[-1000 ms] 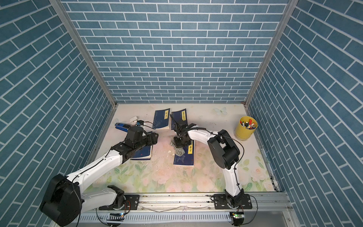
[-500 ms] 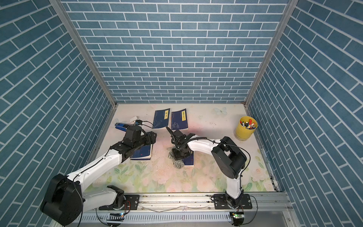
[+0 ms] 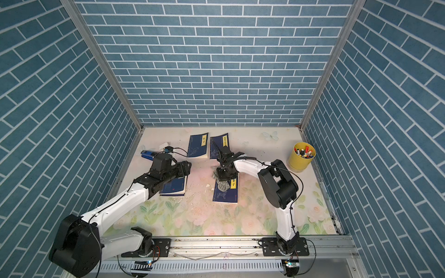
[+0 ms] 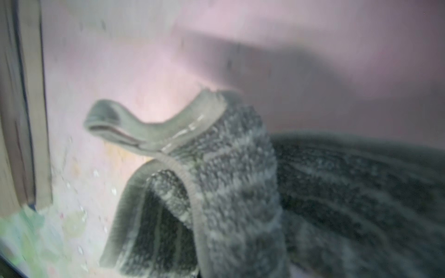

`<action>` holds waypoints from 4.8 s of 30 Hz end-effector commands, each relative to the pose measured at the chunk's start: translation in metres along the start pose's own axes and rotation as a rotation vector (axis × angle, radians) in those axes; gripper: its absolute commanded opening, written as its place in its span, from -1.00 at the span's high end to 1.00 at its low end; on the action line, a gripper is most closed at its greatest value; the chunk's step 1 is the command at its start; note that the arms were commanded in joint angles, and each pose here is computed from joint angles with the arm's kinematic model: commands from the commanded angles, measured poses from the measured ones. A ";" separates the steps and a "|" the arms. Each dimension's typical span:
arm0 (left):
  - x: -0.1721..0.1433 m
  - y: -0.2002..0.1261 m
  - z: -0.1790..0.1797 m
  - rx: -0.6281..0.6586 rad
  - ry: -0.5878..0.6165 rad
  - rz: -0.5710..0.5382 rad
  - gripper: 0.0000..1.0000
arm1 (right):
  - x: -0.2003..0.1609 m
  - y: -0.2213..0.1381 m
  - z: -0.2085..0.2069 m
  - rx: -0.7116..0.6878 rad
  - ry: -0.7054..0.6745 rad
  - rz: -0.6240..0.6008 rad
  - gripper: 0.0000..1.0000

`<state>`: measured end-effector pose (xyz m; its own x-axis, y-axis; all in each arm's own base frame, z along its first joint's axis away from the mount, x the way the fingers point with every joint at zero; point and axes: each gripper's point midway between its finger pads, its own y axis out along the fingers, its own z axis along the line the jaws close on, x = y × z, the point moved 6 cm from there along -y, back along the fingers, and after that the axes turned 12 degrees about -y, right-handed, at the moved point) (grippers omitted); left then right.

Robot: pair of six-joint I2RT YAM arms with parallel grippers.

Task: Wipe the cover of the book
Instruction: Wipe the dirt from the cover of the book, then place the cleaning item at the center of the board, then pick up the book from the center of the board.

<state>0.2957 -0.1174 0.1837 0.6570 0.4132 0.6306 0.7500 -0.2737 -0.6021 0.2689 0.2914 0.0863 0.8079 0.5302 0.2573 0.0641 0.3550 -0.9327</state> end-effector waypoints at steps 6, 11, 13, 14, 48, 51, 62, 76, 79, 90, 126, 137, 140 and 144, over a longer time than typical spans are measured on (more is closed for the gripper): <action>0.006 0.004 -0.005 -0.021 0.015 0.011 -0.73 | -0.111 0.009 -0.011 -0.108 0.134 0.202 1.00; 0.003 0.009 -0.004 -0.025 0.005 0.031 -0.73 | -0.065 0.013 -0.041 -0.092 0.162 0.143 1.00; 0.001 0.007 -0.004 -0.033 -0.005 0.026 -0.73 | -0.039 0.015 -0.051 -0.093 0.148 0.130 1.00; 0.000 0.006 -0.003 -0.039 -0.015 0.026 -0.73 | -0.026 0.016 -0.055 -0.092 0.139 0.126 1.00; -0.023 0.009 0.005 -0.072 -0.023 0.091 -0.72 | -0.041 0.003 -0.071 -0.225 0.169 0.164 1.00; -0.019 0.011 0.003 -0.066 -0.012 0.088 -0.73 | -0.063 0.004 -0.056 -0.239 0.167 0.188 1.00; -0.012 0.024 -0.003 -0.046 0.011 0.115 -0.72 | -0.137 -0.001 -0.031 -0.245 0.273 0.194 1.00; -0.019 0.019 0.008 0.006 0.012 0.120 -0.72 | -0.036 -0.016 -0.098 -0.210 0.255 0.082 1.00; -0.020 0.018 0.007 -0.005 0.008 0.122 -0.71 | -0.018 -0.036 -0.106 -0.218 0.255 0.018 1.00; -0.031 0.025 -0.001 -0.090 0.004 0.172 -0.70 | -0.041 -0.096 -0.157 -0.417 0.367 -0.018 0.81; -0.108 0.056 -0.040 -0.182 0.042 0.336 -0.59 | -0.047 -0.050 -0.026 -0.177 0.222 -0.046 0.26; -0.138 0.065 -0.050 -0.207 0.009 0.380 -0.45 | -0.073 -0.023 -0.043 -0.278 0.239 0.065 0.49; -0.147 0.067 -0.053 -0.215 0.000 0.401 -0.41 | -0.078 -0.014 -0.043 -0.253 0.254 0.071 0.60; -0.155 0.070 -0.057 -0.220 0.005 0.431 -0.37 | -0.084 -0.003 -0.042 -0.219 0.271 0.075 0.67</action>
<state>0.2542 -0.2443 0.0777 0.8972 0.2266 0.3791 0.4361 -0.5897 -0.6797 0.2360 0.2196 0.0824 0.9150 0.3486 0.2031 0.1553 0.1602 -0.9748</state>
